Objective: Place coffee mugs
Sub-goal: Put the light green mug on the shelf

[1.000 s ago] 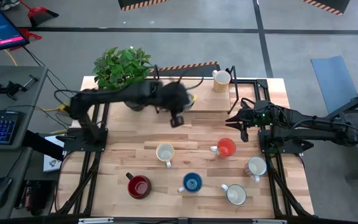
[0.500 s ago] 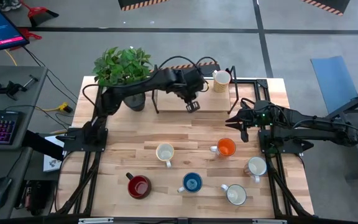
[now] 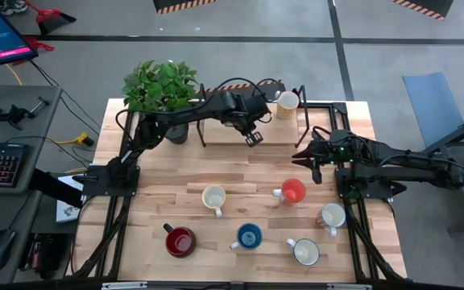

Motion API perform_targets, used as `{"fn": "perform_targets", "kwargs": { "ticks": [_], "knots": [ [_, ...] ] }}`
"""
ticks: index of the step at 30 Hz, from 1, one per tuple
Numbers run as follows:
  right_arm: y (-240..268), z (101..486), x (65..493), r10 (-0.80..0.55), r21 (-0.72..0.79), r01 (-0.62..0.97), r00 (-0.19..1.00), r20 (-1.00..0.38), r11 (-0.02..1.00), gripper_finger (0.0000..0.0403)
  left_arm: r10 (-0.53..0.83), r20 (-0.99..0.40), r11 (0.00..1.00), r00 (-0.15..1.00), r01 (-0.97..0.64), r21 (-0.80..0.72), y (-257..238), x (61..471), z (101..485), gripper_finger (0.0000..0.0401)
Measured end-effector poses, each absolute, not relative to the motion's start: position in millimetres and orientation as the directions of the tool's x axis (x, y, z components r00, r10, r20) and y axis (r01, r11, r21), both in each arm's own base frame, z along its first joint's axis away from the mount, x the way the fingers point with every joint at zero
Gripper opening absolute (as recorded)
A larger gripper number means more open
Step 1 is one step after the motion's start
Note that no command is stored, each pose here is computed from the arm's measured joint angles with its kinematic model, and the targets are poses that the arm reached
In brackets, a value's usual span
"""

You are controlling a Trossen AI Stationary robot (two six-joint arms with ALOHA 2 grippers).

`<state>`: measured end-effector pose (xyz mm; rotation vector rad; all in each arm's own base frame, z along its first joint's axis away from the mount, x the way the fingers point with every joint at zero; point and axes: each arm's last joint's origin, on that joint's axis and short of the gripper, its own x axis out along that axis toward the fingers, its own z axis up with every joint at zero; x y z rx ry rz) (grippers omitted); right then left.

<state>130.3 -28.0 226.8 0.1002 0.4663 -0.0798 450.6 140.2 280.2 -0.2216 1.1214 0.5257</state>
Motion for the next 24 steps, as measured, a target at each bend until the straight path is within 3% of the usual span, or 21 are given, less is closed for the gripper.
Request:
{"fn": "perform_targets", "kwargs": {
  "ticks": [9, 24],
  "knots": [
    [-28.1, 227.9, 130.8, -0.055, 0.075, 0.098, 0.896, -0.441, 0.992, 0.0066, 0.285, -0.902, 0.847, 0.325, -0.525, 0.079, 140.3, 450.3, 279.1, 0.0005],
    [-28.1, 227.5, 130.6, -0.054, 0.076, 0.098, 0.894, -0.445, 0.992, 0.0066, 0.231, -0.928, 0.864, 0.292, -0.500, 0.058, 138.8, 466.5, 242.3, 0.0005]
  ]
}}
